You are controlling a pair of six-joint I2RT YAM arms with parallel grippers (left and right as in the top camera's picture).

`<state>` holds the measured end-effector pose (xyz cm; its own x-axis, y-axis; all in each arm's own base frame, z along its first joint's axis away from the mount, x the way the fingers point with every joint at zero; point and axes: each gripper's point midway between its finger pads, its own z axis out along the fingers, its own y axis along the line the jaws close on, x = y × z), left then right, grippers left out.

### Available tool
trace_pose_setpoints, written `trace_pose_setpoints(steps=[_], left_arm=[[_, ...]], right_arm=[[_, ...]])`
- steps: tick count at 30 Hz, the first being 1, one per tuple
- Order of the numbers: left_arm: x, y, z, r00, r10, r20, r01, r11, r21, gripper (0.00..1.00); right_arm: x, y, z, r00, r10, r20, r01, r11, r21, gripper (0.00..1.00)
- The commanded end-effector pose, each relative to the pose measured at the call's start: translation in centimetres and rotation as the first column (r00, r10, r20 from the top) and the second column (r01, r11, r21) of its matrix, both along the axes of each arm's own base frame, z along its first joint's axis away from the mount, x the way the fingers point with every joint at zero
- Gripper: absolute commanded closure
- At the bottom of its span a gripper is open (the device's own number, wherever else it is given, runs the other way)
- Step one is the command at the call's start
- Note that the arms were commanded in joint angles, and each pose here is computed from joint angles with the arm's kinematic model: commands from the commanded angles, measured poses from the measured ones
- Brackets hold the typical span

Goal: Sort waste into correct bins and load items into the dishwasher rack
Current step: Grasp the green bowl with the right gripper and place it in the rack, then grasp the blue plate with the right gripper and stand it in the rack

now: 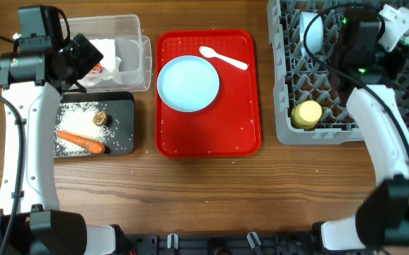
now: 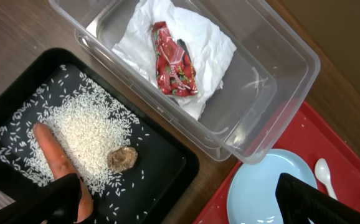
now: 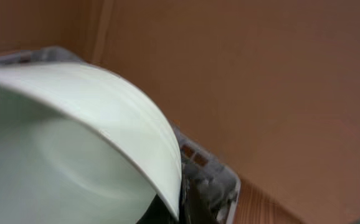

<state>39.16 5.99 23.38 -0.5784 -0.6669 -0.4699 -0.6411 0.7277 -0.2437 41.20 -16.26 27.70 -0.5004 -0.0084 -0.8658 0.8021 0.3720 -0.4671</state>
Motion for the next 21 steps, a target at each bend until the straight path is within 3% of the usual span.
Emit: trace_pose_setpoints(steps=[1, 5, 11, 17, 20, 21], left_arm=[[0.0, 0.1, -0.3, 1.0, 0.011, -0.006, -0.011, 1.0, -0.007, 0.0], [0.0, 0.1, -0.3, 1.0, 0.011, -0.006, -0.011, 1.0, -0.007, 0.0], [0.0, 0.1, -0.3, 1.0, 0.011, -0.006, -0.011, 1.0, -0.007, 0.0], [0.0, 0.1, -0.3, 1.0, 0.011, -0.006, -0.011, 1.0, -0.007, 0.0], [0.0, 0.1, -0.3, 1.0, 0.011, -0.006, -0.011, 1.0, -0.007, 0.0], [0.0, 0.1, -0.3, 1.0, 0.011, -0.006, -0.011, 1.0, -0.007, 0.0]], right_arm=[[3.4, -0.4, -1.6, 0.972, 0.031, -0.233, -0.063, 0.989, -0.13, 0.96], [7.6, 0.5, -5.2, 0.952, 0.149, -0.266, -0.189, 0.973, -0.133, 0.96], [9.0, 1.3, -8.0, 0.949, 0.225, -0.221, -0.243, 0.968, -0.057, 0.96], [6.8, 2.6, -13.6, 0.935, 0.239, -0.262, -0.209, 0.968, 0.138, 0.96], [6.0, 2.8, -14.5, 0.941, 0.222, -0.256, -0.182, 0.968, 0.171, 0.95], [6.0, 3.0, -14.6, 0.938, 0.227, -0.263, -0.186, 0.967, 0.172, 0.91]])
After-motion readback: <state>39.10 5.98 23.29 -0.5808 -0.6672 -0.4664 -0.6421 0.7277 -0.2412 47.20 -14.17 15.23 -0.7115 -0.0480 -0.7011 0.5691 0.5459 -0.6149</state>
